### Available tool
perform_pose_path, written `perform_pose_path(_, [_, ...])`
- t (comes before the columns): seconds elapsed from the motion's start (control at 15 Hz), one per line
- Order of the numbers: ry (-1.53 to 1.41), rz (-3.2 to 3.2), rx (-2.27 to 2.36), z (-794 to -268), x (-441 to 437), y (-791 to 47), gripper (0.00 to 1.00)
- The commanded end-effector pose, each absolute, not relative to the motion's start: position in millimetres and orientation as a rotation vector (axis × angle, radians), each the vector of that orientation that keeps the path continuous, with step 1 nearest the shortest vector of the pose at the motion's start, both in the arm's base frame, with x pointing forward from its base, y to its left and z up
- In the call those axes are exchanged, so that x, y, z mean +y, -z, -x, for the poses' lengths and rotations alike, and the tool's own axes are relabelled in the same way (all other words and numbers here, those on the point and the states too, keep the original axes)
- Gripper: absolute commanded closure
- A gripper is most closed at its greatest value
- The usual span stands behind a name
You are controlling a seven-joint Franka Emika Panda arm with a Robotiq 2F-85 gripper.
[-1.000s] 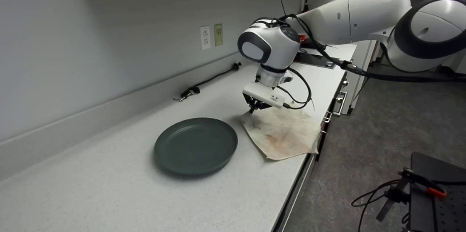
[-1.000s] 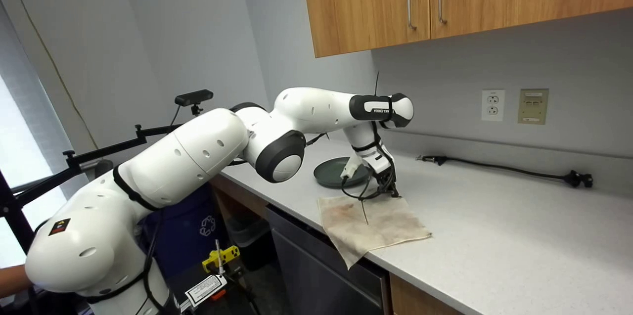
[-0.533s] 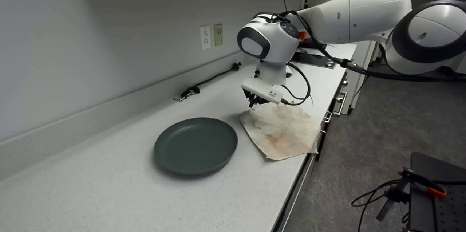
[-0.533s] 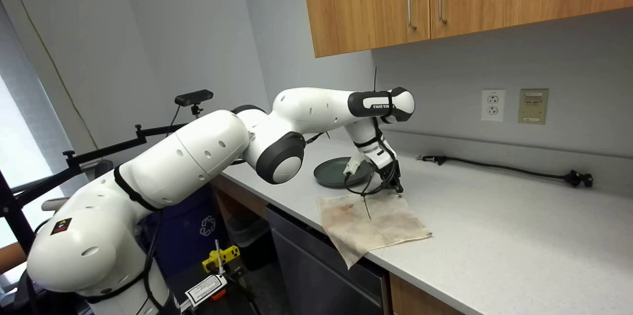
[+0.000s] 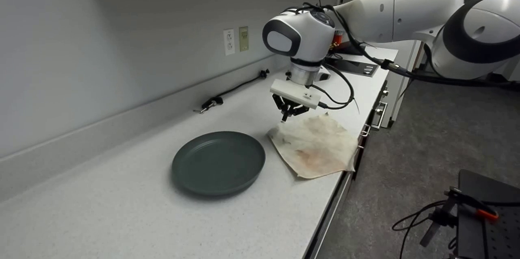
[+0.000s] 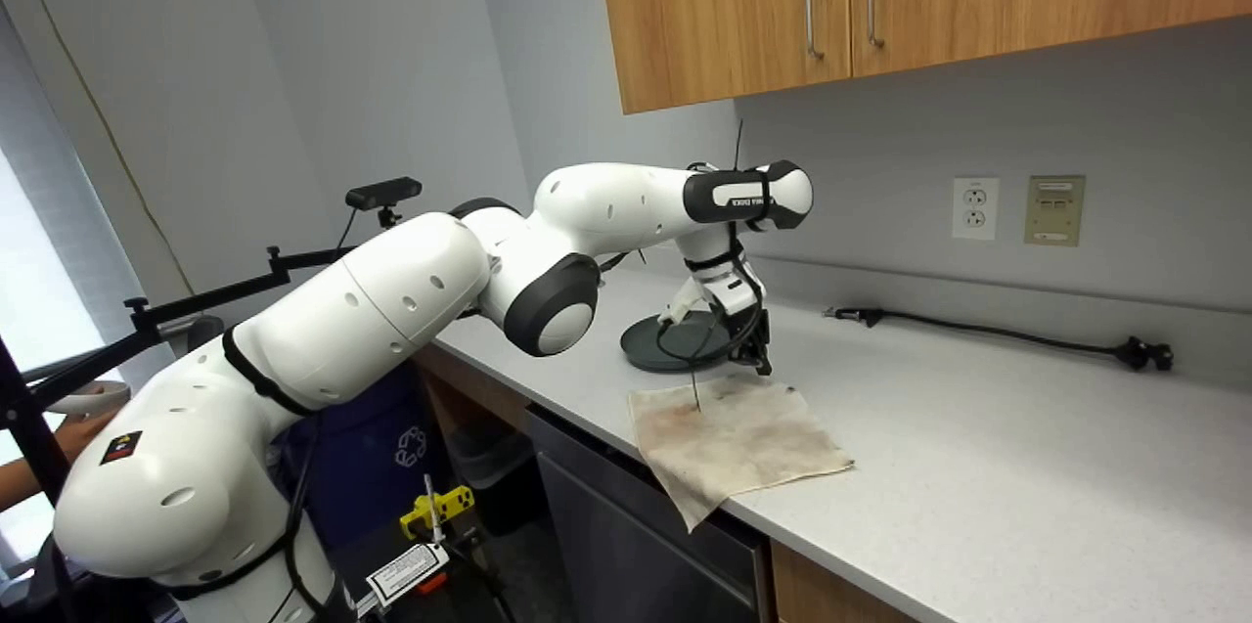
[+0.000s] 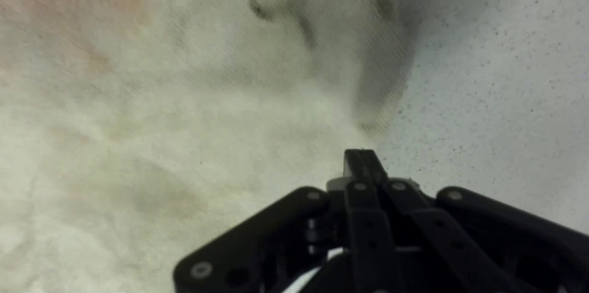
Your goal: Unfold the towel
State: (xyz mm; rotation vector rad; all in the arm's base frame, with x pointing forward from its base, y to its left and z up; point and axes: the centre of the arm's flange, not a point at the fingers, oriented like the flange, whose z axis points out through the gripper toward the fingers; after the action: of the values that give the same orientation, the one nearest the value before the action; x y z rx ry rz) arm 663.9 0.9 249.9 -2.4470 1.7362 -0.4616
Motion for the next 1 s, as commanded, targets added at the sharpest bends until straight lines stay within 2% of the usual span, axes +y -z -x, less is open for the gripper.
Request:
perform_pose_path(0.0, [0.361, 2.450, 1.738, -659.7, 9.0, -258.9, 1.00])
perform_pose_path(0.47, [0.229, 2.505, 1.800, -635.7, 5.3, -216.1, 1.00])
perform_pose_path(0.93, [0.202, 2.574, 1.817, -612.8, -4.5, -220.2, 1.00])
